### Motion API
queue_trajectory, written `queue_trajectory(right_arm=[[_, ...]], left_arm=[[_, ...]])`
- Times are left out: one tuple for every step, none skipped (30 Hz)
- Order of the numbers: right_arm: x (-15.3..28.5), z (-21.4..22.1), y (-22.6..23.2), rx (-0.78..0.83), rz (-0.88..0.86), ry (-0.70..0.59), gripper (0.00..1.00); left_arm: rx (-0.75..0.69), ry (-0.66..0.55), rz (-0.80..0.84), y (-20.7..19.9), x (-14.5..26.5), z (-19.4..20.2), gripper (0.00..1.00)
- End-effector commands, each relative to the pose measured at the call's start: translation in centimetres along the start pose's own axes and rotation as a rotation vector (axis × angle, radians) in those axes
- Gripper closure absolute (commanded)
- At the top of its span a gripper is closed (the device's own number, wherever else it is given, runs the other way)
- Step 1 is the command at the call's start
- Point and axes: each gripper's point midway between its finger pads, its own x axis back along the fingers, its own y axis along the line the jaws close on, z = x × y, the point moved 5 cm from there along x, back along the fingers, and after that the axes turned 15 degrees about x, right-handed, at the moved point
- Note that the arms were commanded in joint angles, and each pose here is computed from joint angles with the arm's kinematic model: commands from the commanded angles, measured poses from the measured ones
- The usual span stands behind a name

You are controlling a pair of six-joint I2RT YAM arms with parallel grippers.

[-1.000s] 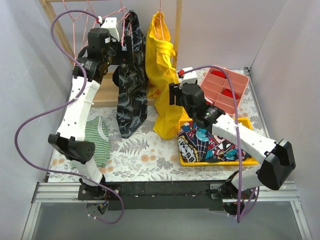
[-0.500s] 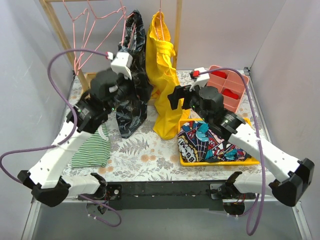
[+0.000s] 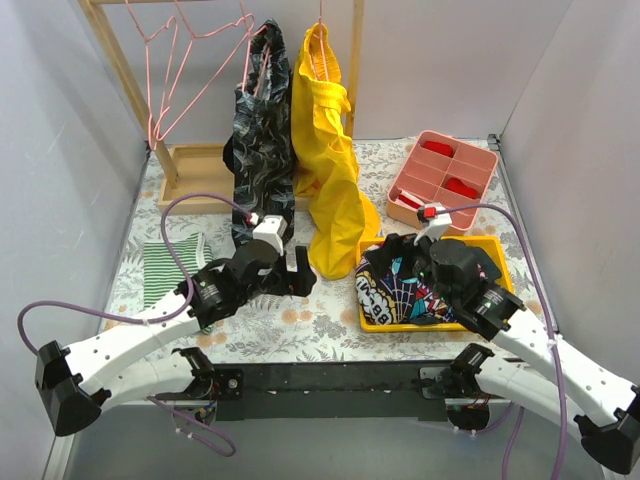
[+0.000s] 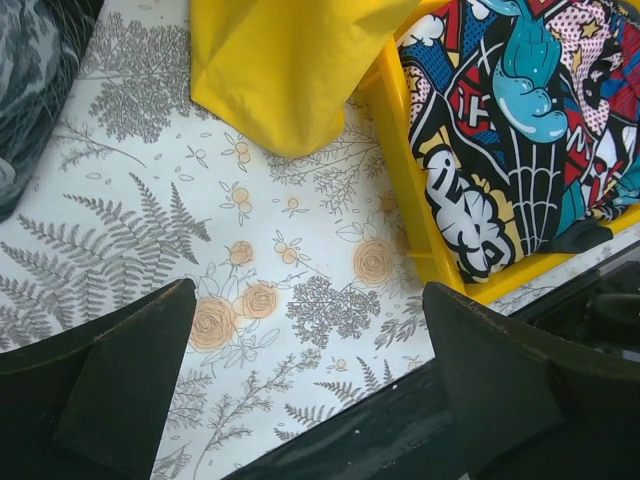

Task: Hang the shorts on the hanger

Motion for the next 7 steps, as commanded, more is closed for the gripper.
queue_trajectory(right_arm=[[1.6, 0.8, -0.5, -0.069, 0.011, -0.026, 0.02], [1.7, 1.0, -0.5, -0.072, 0.010, -0.024, 0.02], [2.0, 1.4, -0.6, -0.077, 0.012, -0.012, 0.02], [2.0, 1.5, -0.7, -0.078, 0.013, -0.009, 0.01], [2.1, 1.7, -0.7, -0.077, 0.014, -0.004, 0.02], [2.2, 1.9, -1.0, -0.083, 0.036, 0.004, 0.01], [2.2, 2.2, -1.1, -0.080, 0.044, 0.013, 0.02]], left_arm=[[0.155, -0.056, 0.053, -0.3, 0.7, -0.1, 0.02], [0.144, -0.059, 0.055, 0.0, 1.0, 0.0, 0.02], [0.137, -0.059, 0.047, 0.5, 0.9, 0.3, 0.02], [0.140, -0.072, 0.044, 0.6, 1.1, 0.1, 0.02], [0.145, -0.092, 0.054, 0.6, 1.4, -0.2, 0.02], [0.149, -0.106, 0.055, 0.7, 1.5, -0.3, 0.02], [0.155, -0.114, 0.051, 0.8, 1.5, -0.3, 0.02]])
